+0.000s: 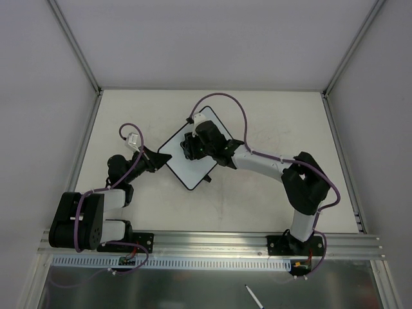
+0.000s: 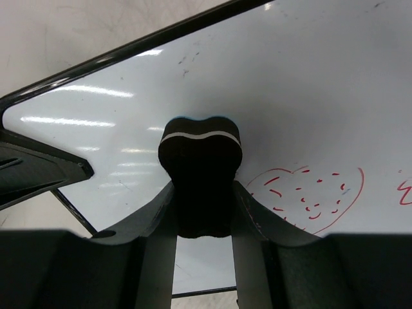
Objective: Erase the whiteboard
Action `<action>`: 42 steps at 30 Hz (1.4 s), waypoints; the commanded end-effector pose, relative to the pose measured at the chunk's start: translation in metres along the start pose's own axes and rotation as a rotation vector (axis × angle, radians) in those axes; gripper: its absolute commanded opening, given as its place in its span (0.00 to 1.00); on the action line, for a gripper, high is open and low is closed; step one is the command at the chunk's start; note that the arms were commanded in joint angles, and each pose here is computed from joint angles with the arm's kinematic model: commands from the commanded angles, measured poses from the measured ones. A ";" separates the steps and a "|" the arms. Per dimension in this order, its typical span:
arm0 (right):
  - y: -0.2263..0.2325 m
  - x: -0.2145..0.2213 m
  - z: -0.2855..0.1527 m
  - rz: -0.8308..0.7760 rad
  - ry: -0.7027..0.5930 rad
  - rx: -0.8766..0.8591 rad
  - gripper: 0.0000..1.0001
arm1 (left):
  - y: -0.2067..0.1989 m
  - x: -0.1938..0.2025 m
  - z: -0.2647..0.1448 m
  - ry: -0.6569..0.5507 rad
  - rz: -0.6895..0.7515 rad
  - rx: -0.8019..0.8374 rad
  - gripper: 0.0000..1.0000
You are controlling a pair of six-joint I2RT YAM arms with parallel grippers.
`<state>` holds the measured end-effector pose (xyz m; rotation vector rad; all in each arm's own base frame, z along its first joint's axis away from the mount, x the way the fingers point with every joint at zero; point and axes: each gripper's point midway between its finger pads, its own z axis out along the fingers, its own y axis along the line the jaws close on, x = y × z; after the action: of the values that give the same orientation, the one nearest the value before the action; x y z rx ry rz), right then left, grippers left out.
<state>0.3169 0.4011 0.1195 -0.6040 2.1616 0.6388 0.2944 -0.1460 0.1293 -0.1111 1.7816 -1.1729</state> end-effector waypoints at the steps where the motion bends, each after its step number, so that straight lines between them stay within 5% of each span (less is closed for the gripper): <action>1: -0.044 0.007 0.009 0.075 0.034 0.086 0.00 | 0.002 -0.004 -0.002 -0.021 0.133 0.010 0.00; 18: -0.173 0.056 0.005 0.359 0.115 0.298 0.00 | 0.002 -0.003 -0.002 -0.019 0.133 0.014 0.00; 31: -0.205 0.084 -0.002 0.520 0.114 0.322 0.00 | 0.002 -0.003 -0.002 -0.021 0.133 0.012 0.00; 42: -0.192 0.056 0.002 0.506 0.061 0.249 0.00 | 0.001 -0.003 -0.002 -0.020 0.132 0.015 0.00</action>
<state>0.4075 0.2665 0.0734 0.0226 2.3005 0.7455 0.2951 -0.1457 0.1302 -0.1114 1.7765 -1.1700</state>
